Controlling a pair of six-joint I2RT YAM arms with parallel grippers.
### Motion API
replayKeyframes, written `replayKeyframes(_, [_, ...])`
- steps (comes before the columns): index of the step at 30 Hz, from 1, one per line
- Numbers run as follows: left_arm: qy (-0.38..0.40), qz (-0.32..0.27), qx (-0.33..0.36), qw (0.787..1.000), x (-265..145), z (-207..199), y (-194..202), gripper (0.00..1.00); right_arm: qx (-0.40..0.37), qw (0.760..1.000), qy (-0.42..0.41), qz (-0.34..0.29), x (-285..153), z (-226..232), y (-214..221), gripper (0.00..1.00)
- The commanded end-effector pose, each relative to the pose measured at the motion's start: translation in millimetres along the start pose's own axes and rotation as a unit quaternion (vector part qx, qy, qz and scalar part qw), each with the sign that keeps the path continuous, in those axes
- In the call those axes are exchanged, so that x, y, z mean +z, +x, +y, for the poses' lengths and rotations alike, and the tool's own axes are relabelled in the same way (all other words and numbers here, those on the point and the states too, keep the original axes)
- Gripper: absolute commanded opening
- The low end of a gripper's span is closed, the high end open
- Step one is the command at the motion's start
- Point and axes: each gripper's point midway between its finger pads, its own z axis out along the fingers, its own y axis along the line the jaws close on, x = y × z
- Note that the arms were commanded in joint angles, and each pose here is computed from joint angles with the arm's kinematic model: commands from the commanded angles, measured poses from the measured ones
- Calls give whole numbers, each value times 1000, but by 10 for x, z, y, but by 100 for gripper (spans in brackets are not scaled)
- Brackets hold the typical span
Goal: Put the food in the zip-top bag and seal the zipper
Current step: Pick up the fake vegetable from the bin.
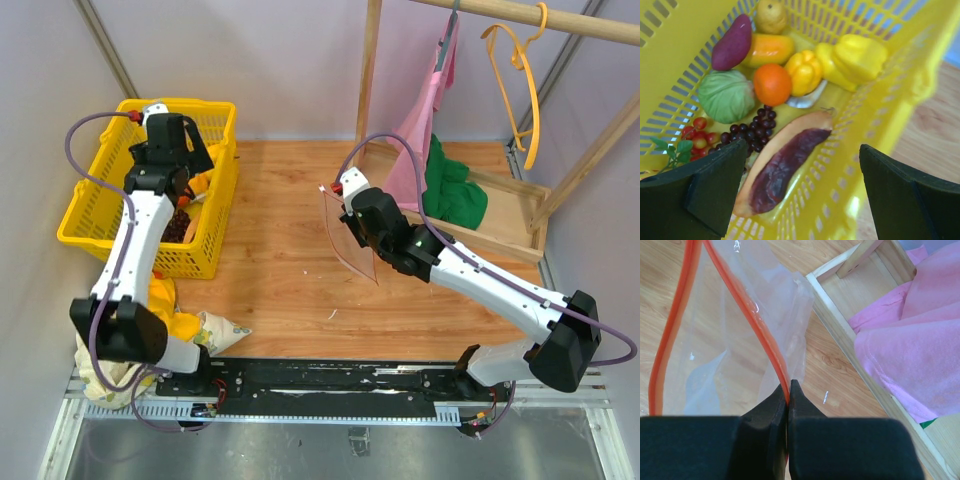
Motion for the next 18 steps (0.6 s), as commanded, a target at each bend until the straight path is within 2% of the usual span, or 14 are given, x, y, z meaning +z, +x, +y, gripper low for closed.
replayKeyframes(1, [-21, 51, -4, 998, 438, 190, 133, 98, -2, 1000, 5, -17, -72, -32, -140, 1])
replayKeyframes(8, [-80, 88, -43, 992, 1075, 621, 357, 99, -2, 1000, -2, -18, -61, -2, -128, 1])
replayKeyframes(18, [-183, 109, -67, 975, 1457, 1306, 756, 99, -10, 1000, -9, -8, 6, 51, -61, 1])
